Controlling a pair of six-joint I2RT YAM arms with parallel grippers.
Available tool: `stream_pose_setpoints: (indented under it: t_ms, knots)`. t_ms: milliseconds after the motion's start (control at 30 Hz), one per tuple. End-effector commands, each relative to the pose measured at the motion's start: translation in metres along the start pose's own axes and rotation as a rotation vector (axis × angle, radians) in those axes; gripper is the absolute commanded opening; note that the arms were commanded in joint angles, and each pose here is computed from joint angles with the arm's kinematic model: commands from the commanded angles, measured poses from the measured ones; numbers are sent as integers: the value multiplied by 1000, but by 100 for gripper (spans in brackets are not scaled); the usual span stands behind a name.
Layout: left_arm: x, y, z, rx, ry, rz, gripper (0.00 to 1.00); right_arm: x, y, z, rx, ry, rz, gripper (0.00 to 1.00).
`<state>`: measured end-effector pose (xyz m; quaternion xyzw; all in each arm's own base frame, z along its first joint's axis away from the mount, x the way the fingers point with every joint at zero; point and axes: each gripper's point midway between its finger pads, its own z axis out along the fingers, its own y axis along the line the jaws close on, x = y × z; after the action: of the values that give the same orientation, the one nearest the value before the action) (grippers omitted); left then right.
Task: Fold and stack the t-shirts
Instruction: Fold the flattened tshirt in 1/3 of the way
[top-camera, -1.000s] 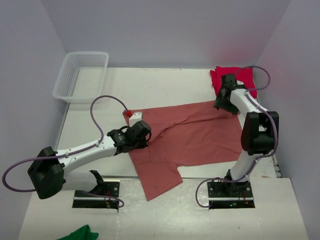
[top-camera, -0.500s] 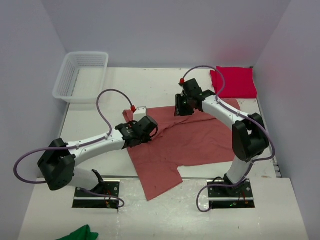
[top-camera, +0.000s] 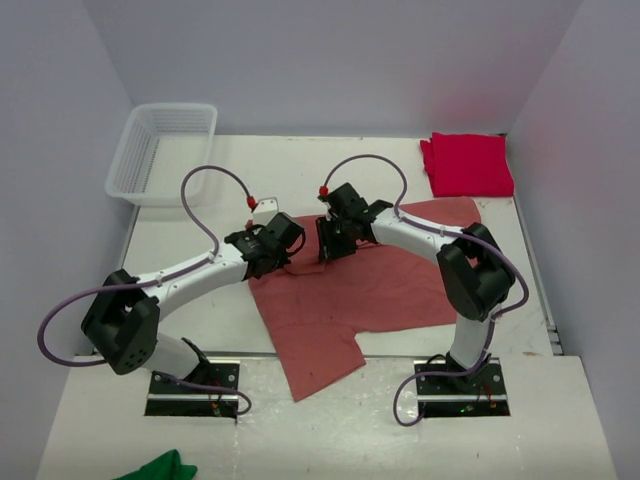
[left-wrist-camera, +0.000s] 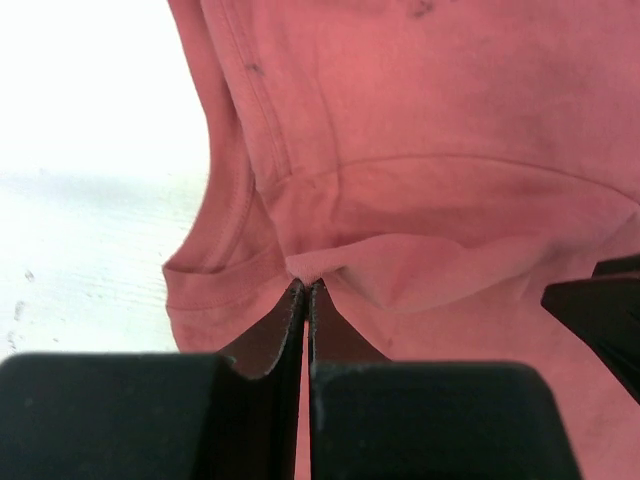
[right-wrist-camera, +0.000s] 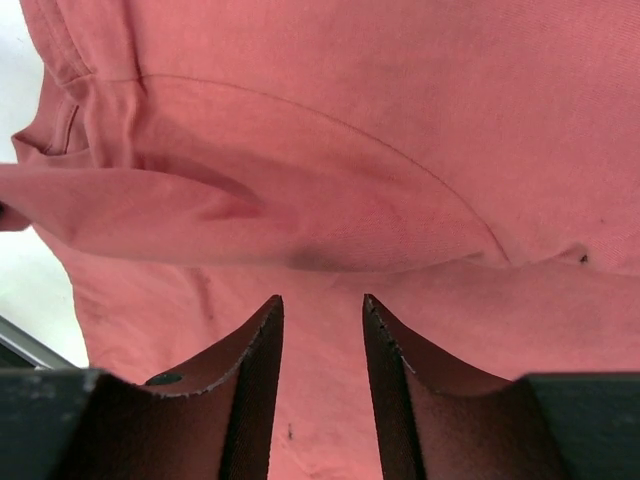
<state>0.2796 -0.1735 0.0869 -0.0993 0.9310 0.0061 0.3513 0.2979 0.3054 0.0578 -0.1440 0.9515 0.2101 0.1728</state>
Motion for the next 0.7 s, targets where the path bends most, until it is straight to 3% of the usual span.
stream_pose_setpoints:
  t_ms: [0, 667]
  knots:
    - [-28, -2, 1, -1, -67, -10, 0, -5, 9, 4, -34, -19, 14, 38]
    - [-61, -1, 32, -24, -103, -21, 0, 9, 20, 13, -26, 19, -9, 35]
